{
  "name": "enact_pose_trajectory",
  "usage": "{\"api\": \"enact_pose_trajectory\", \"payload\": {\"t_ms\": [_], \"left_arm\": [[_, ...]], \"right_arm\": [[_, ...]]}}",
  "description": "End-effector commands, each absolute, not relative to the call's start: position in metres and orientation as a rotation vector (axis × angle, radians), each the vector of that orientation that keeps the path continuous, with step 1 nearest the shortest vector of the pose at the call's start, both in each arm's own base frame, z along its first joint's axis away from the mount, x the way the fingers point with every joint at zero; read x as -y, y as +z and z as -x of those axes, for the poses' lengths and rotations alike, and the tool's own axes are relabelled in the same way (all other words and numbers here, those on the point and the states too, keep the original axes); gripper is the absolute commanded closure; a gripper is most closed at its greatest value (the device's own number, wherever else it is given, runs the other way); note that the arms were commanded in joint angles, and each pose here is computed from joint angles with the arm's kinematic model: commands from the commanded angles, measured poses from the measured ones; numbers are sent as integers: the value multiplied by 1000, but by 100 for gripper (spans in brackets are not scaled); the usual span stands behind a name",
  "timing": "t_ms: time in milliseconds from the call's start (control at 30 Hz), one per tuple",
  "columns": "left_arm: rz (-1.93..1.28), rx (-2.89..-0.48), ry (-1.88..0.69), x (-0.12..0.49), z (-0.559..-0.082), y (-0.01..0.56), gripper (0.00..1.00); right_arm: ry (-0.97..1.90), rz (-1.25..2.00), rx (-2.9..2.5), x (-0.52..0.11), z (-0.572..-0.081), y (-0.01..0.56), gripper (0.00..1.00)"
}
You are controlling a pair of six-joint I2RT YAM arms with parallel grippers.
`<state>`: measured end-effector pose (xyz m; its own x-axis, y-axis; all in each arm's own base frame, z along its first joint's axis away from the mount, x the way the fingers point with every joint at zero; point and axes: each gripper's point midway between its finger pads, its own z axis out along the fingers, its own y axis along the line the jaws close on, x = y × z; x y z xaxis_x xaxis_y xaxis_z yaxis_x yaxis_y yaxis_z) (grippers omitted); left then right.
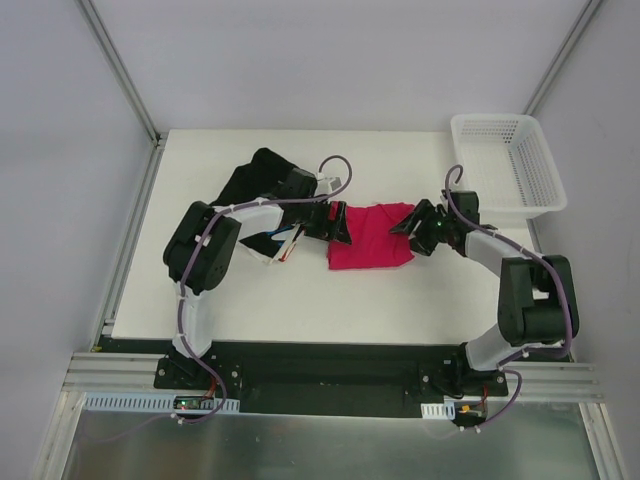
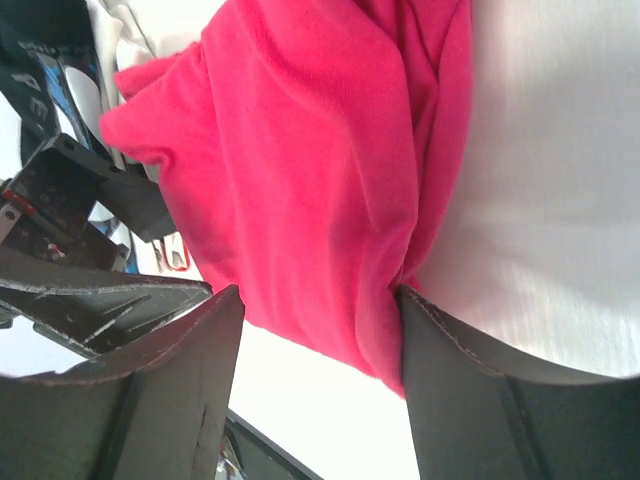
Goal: Fold and stack the t-shirts
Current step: Put the neatly folded tshirt into the corner of the board with both arms
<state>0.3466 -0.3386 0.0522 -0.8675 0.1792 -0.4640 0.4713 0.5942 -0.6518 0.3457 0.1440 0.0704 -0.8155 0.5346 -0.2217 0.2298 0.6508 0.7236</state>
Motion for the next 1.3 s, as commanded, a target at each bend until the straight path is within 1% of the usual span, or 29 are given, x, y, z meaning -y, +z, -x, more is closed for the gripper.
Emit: {"api": "enact_pose_trajectory", "payload": {"t_ms": [0, 67, 133, 167, 233, 267, 333, 400, 467, 500, 533, 733, 833, 1000, 1100, 1267], "left_arm": [[-579, -2403, -1110, 337, -338, 75, 16], [-583, -2397, -1076, 336, -334, 77, 13], [-592, -2361, -1071, 337, -334, 91, 11], [-594, -2359, -1069, 337, -332, 95, 10], [-597, -2318, -1053, 337, -334, 115, 10], [-612, -2296, -1041, 337, -334, 122, 10], [-610, -2253, -996, 332, -335, 143, 9], [-597, -2227, -941, 324, -336, 158, 7], [-569, -2205, -898, 316, -337, 168, 7], [-558, -2213, -885, 312, -334, 166, 7], [-541, -2212, -871, 309, -334, 167, 6], [-461, -2193, -783, 289, -332, 175, 6], [-444, -2183, -754, 283, -331, 178, 5], [-423, -2157, -740, 278, -330, 189, 5], [-399, -2143, -730, 273, -328, 197, 5], [-345, -2115, -701, 260, -324, 211, 3]], "right_arm": [[878, -519, -2462, -128, -330, 93, 36], [780, -509, -2458, -109, -320, 98, 36], [744, -512, -2394, -96, -322, 110, 47], [738, -509, -2374, -93, -323, 114, 61], [742, -488, -2336, -94, -331, 124, 77], [757, -477, -2319, -97, -337, 131, 90], [789, -452, -2316, -108, -348, 128, 97], [829, -440, -2315, -121, -359, 130, 99], [882, -427, -2336, -143, -369, 119, 99], [904, -410, -2329, -152, -376, 120, 99], [929, -398, -2356, -166, -380, 107, 99], [1049, -380, -2416, -219, -402, 73, 99], [1093, -400, -2450, -235, -407, 54, 99], [1140, -462, -2490, -240, -400, 34, 99], [1155, -471, -2497, -241, -391, 38, 99], [1134, -440, -2580, -243, -357, 37, 99]]}}
